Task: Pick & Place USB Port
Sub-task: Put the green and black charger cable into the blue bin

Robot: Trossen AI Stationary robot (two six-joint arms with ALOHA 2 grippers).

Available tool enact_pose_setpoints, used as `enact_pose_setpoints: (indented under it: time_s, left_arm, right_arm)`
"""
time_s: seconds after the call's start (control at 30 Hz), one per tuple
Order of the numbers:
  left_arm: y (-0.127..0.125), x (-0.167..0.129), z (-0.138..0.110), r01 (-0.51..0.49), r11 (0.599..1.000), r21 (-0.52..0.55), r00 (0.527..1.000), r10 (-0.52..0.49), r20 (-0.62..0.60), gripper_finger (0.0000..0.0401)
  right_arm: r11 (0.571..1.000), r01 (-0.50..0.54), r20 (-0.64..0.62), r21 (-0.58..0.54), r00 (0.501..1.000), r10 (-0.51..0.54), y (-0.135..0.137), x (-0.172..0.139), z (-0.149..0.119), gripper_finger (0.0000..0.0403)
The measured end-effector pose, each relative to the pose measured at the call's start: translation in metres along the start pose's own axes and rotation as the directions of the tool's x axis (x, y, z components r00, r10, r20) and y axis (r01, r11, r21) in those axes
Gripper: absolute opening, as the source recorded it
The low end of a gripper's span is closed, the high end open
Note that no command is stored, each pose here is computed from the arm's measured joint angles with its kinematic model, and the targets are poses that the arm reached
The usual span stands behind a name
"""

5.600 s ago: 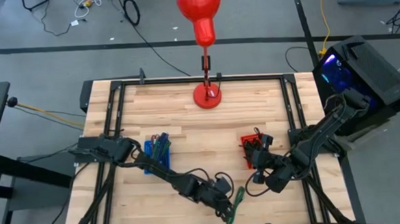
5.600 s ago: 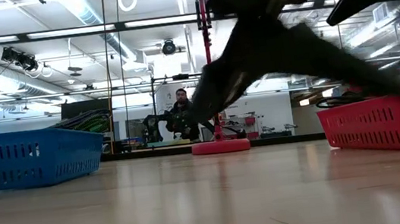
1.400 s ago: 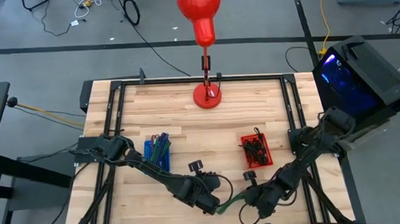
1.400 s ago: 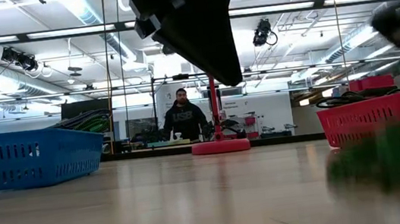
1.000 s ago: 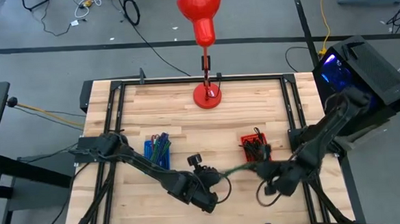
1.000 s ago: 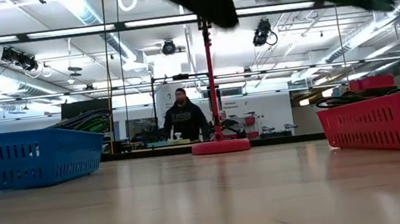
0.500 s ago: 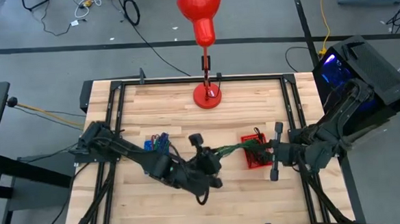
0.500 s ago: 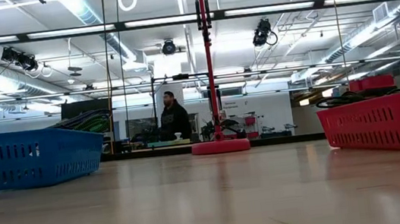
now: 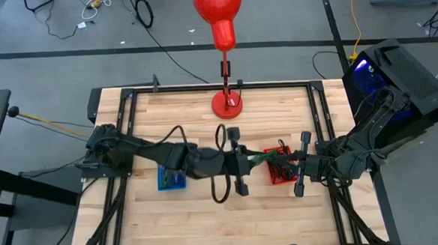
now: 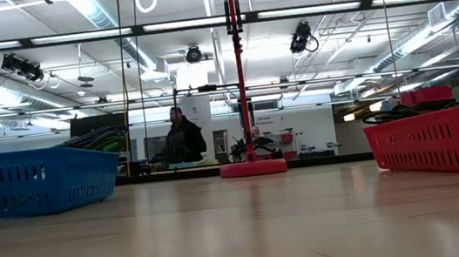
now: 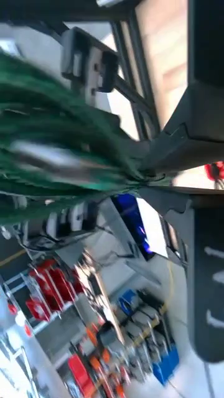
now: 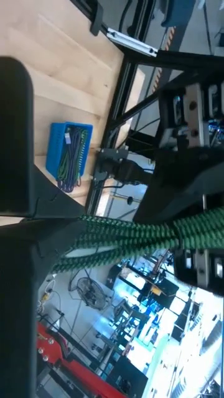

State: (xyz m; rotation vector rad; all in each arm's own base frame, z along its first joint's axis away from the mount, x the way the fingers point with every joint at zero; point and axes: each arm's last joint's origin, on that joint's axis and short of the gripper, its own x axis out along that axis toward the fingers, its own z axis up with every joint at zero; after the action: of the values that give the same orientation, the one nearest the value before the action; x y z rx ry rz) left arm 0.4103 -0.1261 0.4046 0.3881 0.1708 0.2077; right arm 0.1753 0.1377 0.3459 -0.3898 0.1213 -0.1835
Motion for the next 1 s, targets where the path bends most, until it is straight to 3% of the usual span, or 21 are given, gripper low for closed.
enact_pose_setpoints:
  time_s: [0.2,0.7,0.8,0.93,1.0]
  left_arm:
    - [0.014,0.009,0.0,0.095,0.995,-0.025,0.993,-0.093,0.079,0.0061]
    - [0.015,0.011,-0.001,0.154,0.987,-0.046,0.984,-0.149,0.094,0.0146]
    - [0.017,0.011,-0.001,0.1,0.994,-0.054,0.993,-0.096,0.074,0.0126]
    - [0.017,0.011,-0.002,0.08,0.996,-0.045,0.995,-0.077,0.064,0.0029]
    - [0.017,0.011,-0.002,0.079,0.996,-0.044,0.995,-0.076,0.064,0.0027]
  right_arm:
    - [1.0,0.001,-0.001,0.002,1.0,-0.001,-0.001,0.002,0.0,0.0]
    - [1.0,0.0,0.003,-0.012,1.0,0.0,-0.001,0.002,0.0,0.0]
    - [1.0,0.001,0.007,-0.006,1.0,-0.001,-0.002,0.002,0.001,0.0]
    - [1.0,0.004,0.006,-0.005,1.0,-0.004,-0.002,0.002,0.001,0.0]
    - [1.0,0.003,0.006,-0.005,1.0,-0.003,-0.002,0.002,0.001,0.0]
